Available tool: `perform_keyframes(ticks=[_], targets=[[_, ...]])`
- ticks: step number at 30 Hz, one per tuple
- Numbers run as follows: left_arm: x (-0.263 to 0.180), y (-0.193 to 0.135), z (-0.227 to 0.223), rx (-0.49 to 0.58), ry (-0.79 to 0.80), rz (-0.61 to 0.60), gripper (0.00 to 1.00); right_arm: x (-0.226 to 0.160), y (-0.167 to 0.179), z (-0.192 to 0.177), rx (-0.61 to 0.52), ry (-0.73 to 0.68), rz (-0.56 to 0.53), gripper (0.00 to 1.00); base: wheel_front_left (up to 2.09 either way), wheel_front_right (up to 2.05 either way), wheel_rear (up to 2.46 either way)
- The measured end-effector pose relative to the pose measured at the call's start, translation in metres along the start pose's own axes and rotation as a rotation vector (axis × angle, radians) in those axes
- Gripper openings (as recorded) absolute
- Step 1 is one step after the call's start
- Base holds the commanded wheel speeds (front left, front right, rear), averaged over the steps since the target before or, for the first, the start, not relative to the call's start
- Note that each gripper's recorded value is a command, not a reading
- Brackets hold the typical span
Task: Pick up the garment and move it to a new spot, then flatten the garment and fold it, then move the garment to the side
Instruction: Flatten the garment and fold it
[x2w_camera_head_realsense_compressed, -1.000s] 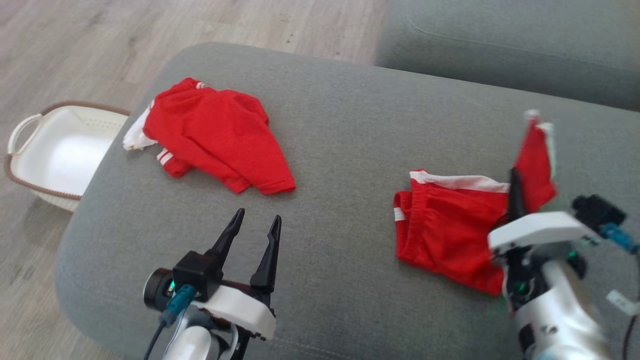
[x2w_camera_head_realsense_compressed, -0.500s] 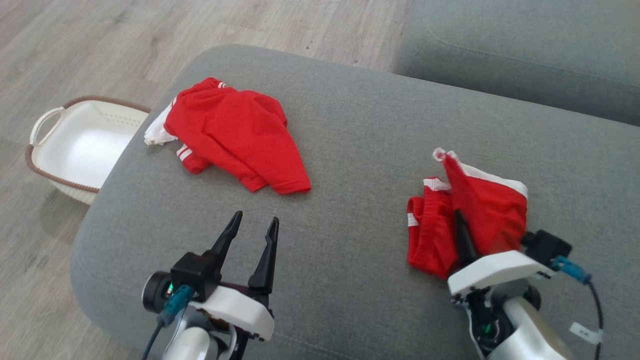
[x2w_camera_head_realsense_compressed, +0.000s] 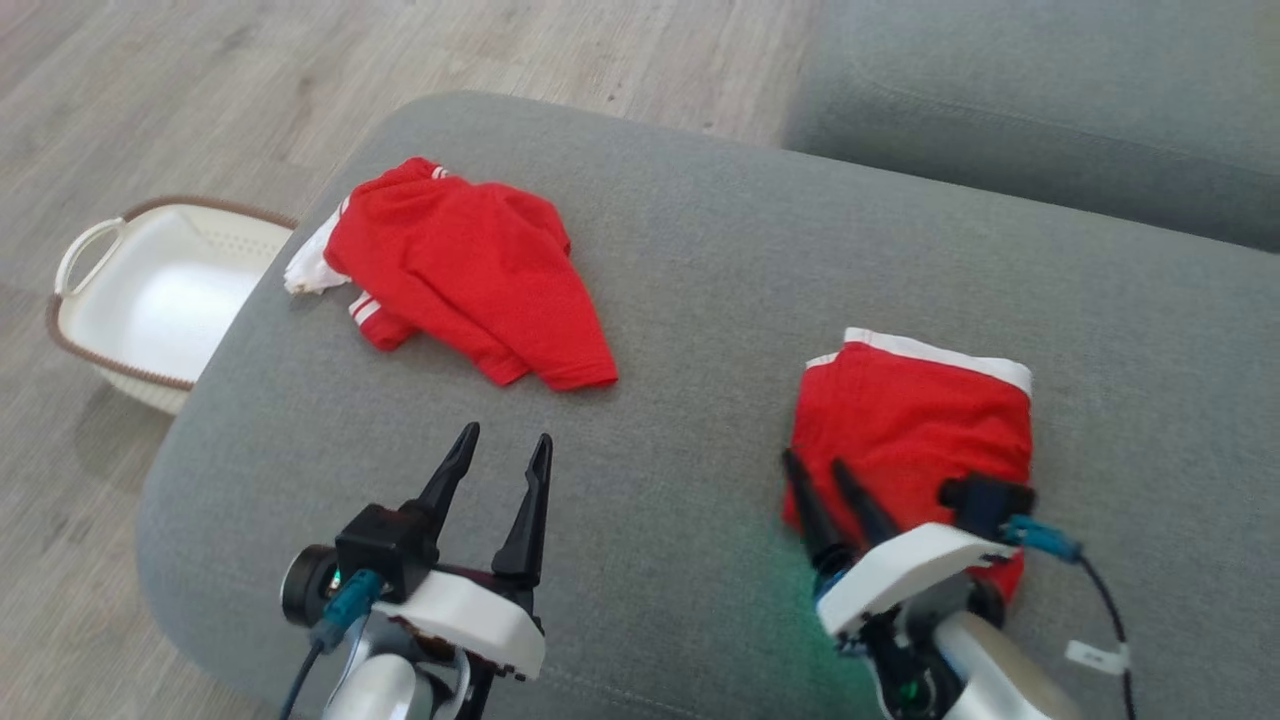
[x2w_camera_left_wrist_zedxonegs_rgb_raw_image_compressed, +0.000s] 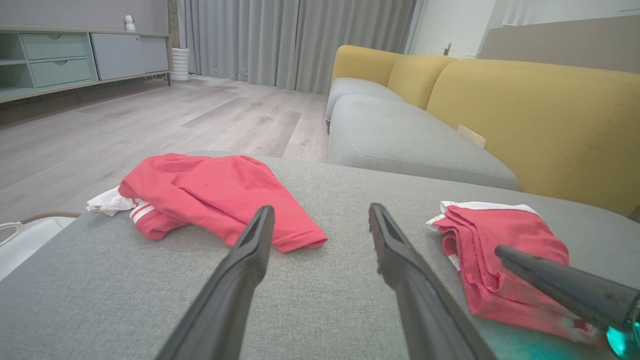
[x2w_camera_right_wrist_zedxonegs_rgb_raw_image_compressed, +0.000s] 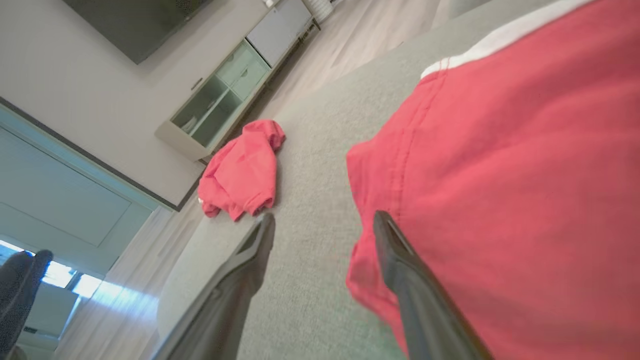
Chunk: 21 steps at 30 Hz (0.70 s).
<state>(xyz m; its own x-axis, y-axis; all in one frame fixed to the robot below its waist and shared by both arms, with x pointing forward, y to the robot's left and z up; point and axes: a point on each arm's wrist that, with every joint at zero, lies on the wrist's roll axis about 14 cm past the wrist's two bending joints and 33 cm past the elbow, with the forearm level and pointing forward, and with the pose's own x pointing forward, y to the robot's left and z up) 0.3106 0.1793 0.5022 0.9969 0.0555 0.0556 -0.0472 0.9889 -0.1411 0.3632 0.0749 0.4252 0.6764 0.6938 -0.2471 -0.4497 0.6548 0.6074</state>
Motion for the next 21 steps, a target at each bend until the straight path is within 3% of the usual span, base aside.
perform_keyframes(ticks=[4,8,14,21], targets=[[0.003,-0.007,0.002,-0.003,-0.006,-0.023,1.00,-0.005,0.014,-0.009,-0.053,0.045,0.047,1.00,0.00,0.00,0.00],[0.008,-0.020,0.001,-0.005,-0.007,-0.070,1.00,-0.011,0.009,0.022,-0.120,-0.056,0.046,1.00,0.00,0.00,0.00],[0.018,-0.037,0.004,-0.006,-0.016,-0.123,1.00,-0.038,-0.033,0.098,-0.406,-0.259,-0.054,1.00,0.00,0.00,0.00],[0.029,-0.051,0.015,-0.011,-0.050,-0.161,1.00,-0.078,-0.054,0.137,-0.481,-0.423,-0.181,1.00,0.00,0.00,0.00]])
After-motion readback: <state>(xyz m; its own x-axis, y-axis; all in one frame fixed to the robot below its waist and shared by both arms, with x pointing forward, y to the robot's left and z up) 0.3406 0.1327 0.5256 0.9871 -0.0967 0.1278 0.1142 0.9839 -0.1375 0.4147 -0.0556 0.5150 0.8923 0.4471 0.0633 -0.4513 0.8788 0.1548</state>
